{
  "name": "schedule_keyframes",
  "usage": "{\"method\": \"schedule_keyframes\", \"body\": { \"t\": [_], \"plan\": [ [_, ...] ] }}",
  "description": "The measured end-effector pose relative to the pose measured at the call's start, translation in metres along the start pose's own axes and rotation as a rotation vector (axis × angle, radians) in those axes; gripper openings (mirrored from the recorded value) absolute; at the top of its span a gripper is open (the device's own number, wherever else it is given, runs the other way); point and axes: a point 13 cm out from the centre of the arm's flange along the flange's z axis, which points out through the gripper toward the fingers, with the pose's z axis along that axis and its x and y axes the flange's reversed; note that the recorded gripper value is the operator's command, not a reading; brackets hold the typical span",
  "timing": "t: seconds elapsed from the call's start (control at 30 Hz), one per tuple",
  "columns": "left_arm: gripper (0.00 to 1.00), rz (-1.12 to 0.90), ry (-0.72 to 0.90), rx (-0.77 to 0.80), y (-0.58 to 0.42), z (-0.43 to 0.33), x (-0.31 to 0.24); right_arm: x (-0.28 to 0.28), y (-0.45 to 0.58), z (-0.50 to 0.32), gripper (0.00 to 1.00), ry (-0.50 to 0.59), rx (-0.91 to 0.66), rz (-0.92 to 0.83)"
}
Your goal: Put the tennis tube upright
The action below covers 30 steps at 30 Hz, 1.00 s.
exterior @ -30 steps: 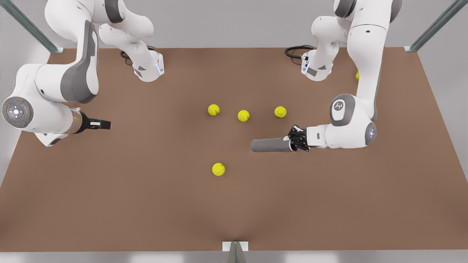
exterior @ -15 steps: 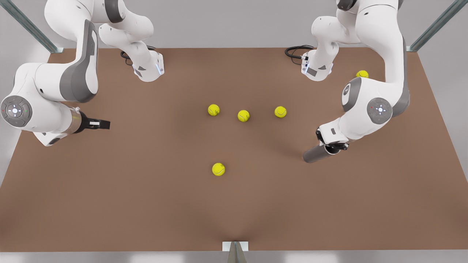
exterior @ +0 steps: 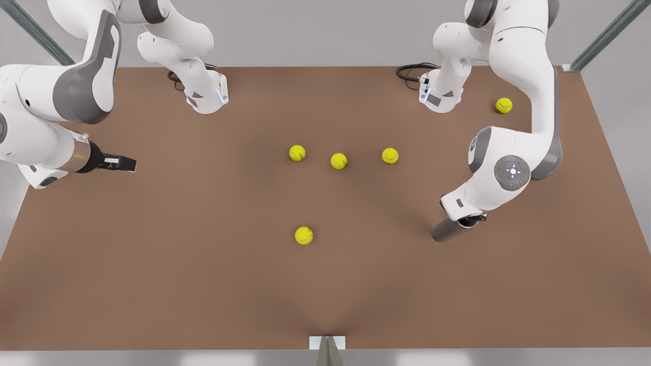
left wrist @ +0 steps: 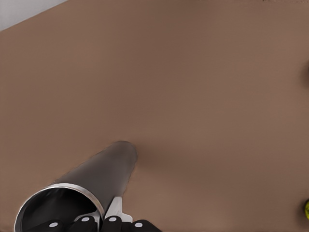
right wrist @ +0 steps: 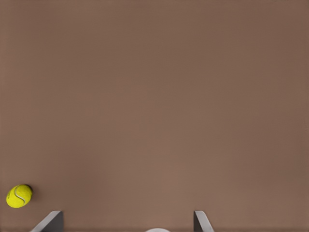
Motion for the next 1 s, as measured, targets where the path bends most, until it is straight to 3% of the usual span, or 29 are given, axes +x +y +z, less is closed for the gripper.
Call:
{"method": "schedule_keyframes", "body": {
  "t": [0.4,0.43,0.47,0.73,0.87,0.93,1.0],
  "plan": [
    [0.21,-0.068,0.035,0.01,-0.001,0.031,-0.003,-0.002,0.003,0.003,1.0,0.007,-0.005,-0.003],
    [0.42,-0.072,0.035,0.011,-0.002,0.031,-0.004,-0.002,0.003,0.003,1.0,0.007,-0.005,-0.003],
    [0.52,-0.075,0.034,0.014,-0.002,0.031,-0.004,-0.002,0.003,0.003,1.0,0.007,-0.005,-0.003],
    [0.51,-0.093,0.035,0.015,-0.004,0.031,-0.004,-0.002,0.003,0.004,1.0,0.009,-0.006,-0.004],
    [0.54,-0.1,-0.008,0.009,-0.002,-0.003,-0.015,-0.002,0.003,0.004,1.0,0.008,-0.006,-0.004],
    [1.0,-0.1,-0.031,0.004,-0.002,-0.029,-0.021,-0.002,0.003,0.004,1.0,0.008,-0.006,-0.004],
    [1.0,-0.103,-0.058,-0.002,0.001,-0.059,-0.025,-0.002,0.003,0.004,1.0,0.008,-0.007,-0.005]
  ]
}}
